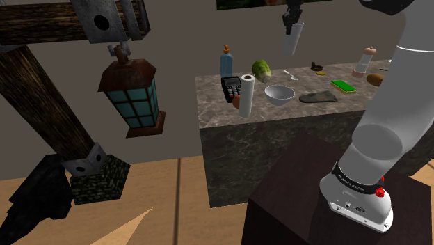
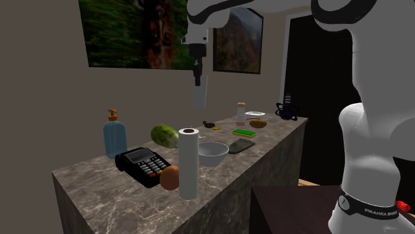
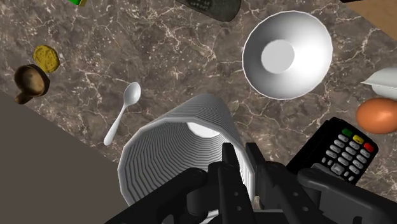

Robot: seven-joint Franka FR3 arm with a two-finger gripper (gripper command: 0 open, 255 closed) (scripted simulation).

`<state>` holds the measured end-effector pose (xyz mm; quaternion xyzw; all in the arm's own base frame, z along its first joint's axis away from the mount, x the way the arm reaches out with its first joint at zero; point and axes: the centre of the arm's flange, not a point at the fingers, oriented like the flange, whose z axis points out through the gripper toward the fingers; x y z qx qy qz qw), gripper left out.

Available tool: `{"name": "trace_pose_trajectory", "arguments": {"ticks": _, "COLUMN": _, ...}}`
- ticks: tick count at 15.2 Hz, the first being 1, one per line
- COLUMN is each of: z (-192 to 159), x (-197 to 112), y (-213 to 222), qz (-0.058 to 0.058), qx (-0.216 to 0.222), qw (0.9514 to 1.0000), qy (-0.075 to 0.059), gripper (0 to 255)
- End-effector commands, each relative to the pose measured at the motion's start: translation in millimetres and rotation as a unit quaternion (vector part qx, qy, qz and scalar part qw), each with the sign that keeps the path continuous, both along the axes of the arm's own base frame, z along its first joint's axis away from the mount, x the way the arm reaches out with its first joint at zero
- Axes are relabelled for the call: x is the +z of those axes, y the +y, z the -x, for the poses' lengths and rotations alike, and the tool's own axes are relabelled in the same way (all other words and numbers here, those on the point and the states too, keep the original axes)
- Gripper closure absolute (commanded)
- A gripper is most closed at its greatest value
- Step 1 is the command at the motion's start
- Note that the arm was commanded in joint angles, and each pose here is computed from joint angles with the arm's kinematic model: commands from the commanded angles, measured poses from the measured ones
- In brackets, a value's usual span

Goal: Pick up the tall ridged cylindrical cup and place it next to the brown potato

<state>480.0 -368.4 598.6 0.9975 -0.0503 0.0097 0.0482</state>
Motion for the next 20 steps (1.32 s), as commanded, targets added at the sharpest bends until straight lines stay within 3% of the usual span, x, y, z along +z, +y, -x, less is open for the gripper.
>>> {"name": "trace_pose_trajectory", "arguments": {"ticks": 1, "z": 22.5, "x": 0.7, "y": -14.7, "qz": 0.0, "qx": 0.001, "qw": 1.0, "qy": 0.0, "gripper": 255}}
{"name": "trace_pose_trajectory", "arguments": {"ticks": 20, "z": 237.6, "x": 1.5, "y": -143.5, "qz": 0.0, "qx": 0.001, "qw": 1.0, "qy": 0.0, "gripper": 255}}
